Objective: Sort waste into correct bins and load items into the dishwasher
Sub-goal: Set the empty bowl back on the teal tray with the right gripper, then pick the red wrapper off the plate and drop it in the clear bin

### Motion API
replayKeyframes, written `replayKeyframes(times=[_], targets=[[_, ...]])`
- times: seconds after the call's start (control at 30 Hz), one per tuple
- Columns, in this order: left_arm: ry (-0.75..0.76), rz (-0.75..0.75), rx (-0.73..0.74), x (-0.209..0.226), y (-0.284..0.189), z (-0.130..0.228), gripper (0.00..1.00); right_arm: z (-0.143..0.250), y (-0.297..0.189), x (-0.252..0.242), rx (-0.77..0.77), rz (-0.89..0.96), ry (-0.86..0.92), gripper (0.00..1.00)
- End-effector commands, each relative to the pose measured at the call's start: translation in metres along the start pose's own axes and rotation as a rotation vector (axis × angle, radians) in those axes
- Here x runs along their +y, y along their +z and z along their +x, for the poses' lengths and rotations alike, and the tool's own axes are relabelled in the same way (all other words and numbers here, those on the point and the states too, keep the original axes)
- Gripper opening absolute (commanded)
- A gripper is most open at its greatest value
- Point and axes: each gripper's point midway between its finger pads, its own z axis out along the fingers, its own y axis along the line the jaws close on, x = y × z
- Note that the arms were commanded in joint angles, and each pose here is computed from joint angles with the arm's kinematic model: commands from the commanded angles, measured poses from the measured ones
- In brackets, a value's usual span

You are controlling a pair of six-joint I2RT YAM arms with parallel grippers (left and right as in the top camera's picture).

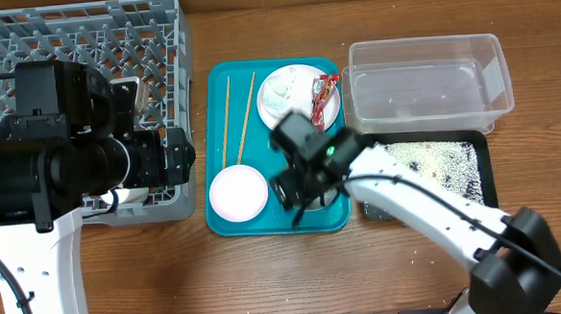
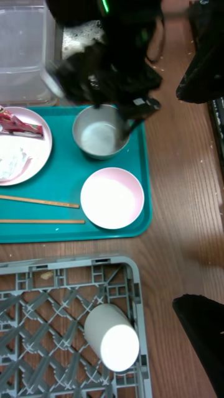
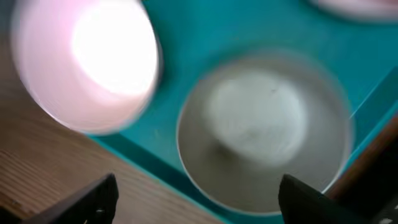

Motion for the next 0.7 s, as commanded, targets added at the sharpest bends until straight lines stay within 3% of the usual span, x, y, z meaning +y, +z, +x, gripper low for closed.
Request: replayKeyframes(times=[0.0, 0.13, 0.37, 0.47, 0.53, 0.67], targets=[[0.023, -0.001, -0.02, -0.001, -0.004, -0.003, 1.0, -0.057, -0.056, -0.018, -0.167, -0.009, 0.073, 0.82], [0.023, -0.001, -0.02, -0.001, -0.004, -0.003, 1.0, -0.082, -0.055, -0.044, -0.214, 0.008, 0.133, 0.81], [0.023, -0.001, -0.02, -0.001, -0.004, -0.003, 1.0, -0.102, 0.01, -0.111, -0.175, 0.064, 0.259, 0.8], [0.023, -0.001, -0.02, -0.001, -0.004, -0.003, 1.0, -0.109, 0.032, -0.129, -0.182, 0.07, 0.319, 0.77], [0.023, -0.001, -0.02, -0.001, -0.004, -0.003, 1.0, -0.114, 0.046, -0.134, -0.186, 0.048, 0.33, 0.68], [0.023, -0.001, -0.02, -0.001, -0.004, -0.003, 1.0, -0.119, 0.068, -0.137, -0.188, 0.04, 0.344, 0.67]])
